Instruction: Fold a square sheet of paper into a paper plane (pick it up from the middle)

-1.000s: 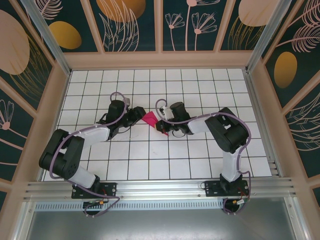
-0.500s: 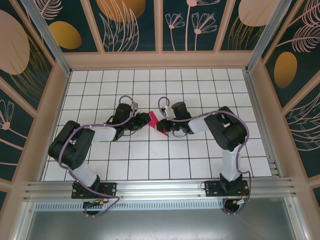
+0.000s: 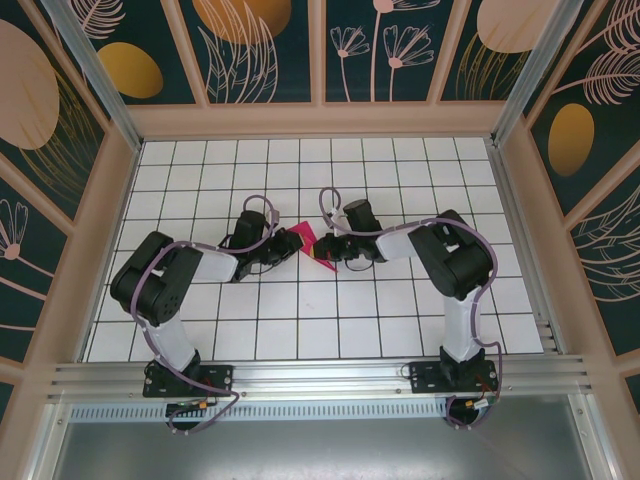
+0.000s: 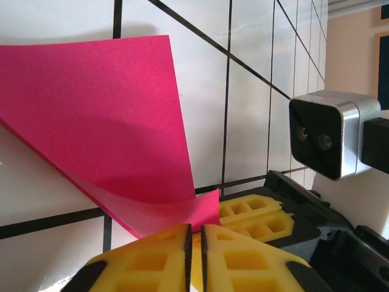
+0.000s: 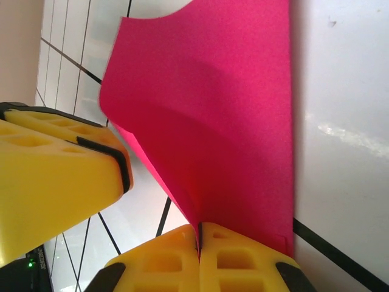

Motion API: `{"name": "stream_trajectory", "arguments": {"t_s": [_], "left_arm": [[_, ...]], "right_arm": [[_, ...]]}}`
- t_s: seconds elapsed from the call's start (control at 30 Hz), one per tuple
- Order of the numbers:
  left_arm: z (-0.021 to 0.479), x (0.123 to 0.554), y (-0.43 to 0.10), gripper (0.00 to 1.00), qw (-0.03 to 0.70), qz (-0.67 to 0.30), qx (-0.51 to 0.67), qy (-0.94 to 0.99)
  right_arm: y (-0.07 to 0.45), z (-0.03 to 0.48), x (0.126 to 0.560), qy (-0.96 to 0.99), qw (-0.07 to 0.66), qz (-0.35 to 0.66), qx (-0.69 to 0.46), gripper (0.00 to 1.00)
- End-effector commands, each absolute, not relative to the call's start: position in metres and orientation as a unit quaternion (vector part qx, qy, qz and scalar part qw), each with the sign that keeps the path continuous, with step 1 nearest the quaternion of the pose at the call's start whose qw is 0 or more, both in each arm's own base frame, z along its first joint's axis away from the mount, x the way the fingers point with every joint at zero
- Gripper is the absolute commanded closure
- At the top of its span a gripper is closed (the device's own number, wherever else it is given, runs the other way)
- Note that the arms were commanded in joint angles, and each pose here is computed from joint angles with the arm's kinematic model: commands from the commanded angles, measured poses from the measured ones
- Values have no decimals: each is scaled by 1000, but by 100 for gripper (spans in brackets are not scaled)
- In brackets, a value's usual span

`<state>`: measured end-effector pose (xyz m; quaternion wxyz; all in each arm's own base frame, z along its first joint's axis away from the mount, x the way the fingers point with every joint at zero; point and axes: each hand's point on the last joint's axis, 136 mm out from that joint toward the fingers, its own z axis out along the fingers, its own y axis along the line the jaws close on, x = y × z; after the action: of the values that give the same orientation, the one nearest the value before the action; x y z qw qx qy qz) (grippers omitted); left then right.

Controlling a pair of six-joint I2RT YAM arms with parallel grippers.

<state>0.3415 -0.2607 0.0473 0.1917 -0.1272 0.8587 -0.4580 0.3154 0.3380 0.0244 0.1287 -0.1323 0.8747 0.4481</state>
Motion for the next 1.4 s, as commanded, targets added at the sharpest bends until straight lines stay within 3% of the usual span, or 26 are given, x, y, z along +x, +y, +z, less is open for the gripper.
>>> {"name": "stream_trajectory", "arguments": {"t_s": [0.0,0.4,0.9,1.1,1.37], "left_arm": [[50,342,-268,87,200,-473,-109,851],[43,339,-267,95,205,-473,-98,851],[38,347,-275,98,200,-476,-84,852],[36,351,-276,98,197,-473,-85,855],[25,351,-276,99,185,-459,-89,864]], "right_arm": [[323,-3,315,902,89,414,-88,100],[317,-14,317,913,50,402,-42,100],[321,1,312,888,99,439,-100,100],[320,-2,310,889,96,435,-102,90],[317,-5,310,893,95,430,-96,86]]}}
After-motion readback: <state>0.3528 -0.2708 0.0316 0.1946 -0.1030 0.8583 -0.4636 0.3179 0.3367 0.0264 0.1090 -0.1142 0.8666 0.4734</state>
